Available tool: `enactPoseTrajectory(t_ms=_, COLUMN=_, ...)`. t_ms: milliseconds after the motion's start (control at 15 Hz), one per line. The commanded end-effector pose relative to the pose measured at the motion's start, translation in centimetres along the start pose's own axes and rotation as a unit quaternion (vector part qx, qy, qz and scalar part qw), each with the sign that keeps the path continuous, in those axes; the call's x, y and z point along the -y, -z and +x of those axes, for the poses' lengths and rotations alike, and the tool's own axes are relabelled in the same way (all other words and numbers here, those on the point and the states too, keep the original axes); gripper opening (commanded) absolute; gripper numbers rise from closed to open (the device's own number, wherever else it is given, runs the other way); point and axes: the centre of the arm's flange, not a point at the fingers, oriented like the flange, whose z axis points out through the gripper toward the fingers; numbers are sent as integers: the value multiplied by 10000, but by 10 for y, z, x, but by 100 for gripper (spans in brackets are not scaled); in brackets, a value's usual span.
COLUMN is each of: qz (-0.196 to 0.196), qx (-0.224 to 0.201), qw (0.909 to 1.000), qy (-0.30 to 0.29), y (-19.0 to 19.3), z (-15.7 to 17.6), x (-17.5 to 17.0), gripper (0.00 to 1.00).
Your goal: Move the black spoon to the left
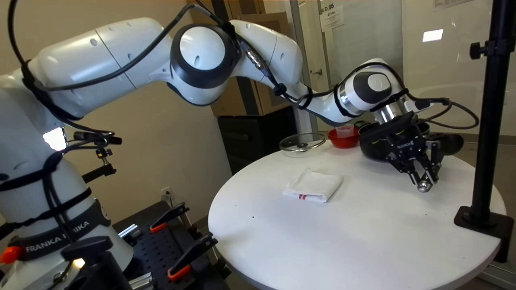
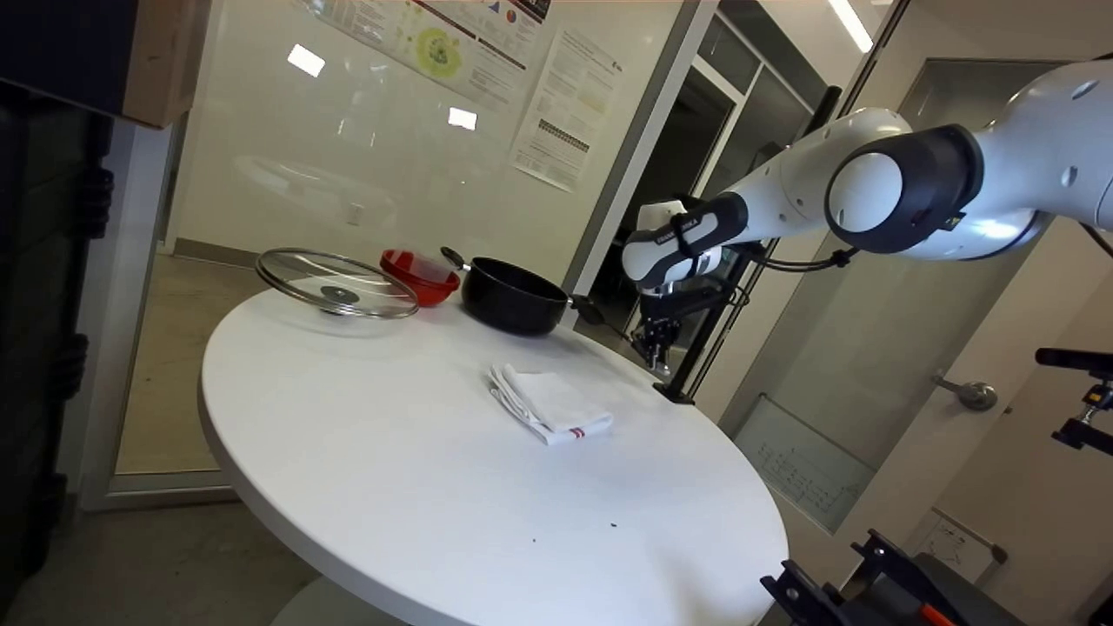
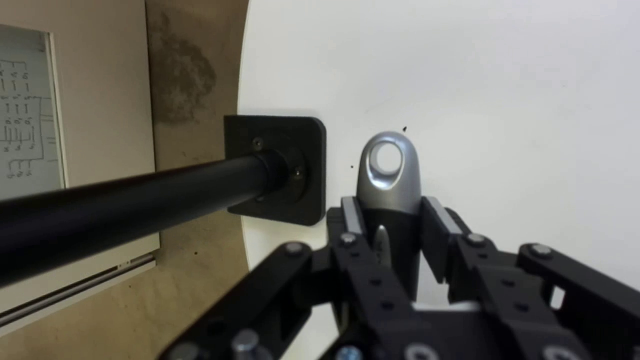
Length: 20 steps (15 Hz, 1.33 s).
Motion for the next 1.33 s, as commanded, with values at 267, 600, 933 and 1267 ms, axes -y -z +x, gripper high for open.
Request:
enactPoseTrajectory(t_ms=267, qz=-2, qx=235, qw=9935, qy=-1114, y=30, z=18, x=-17, gripper=8)
enactPoseTrajectory(t_ms=600, qz=-41, qx=53, qw=9912, qy=-1321, y=53, z=23, x=-28, gripper=8)
enactPoseTrajectory(t_ms=933, qz=-104, qx=-262, qw=9949, qy=-970, y=94, z=42, x=-22, gripper=8)
enactPoseTrajectory(t_ms=1267, qz=-36, qx=-357, qw=9988, qy=-326, y=133, z=58, x=-1, gripper=8)
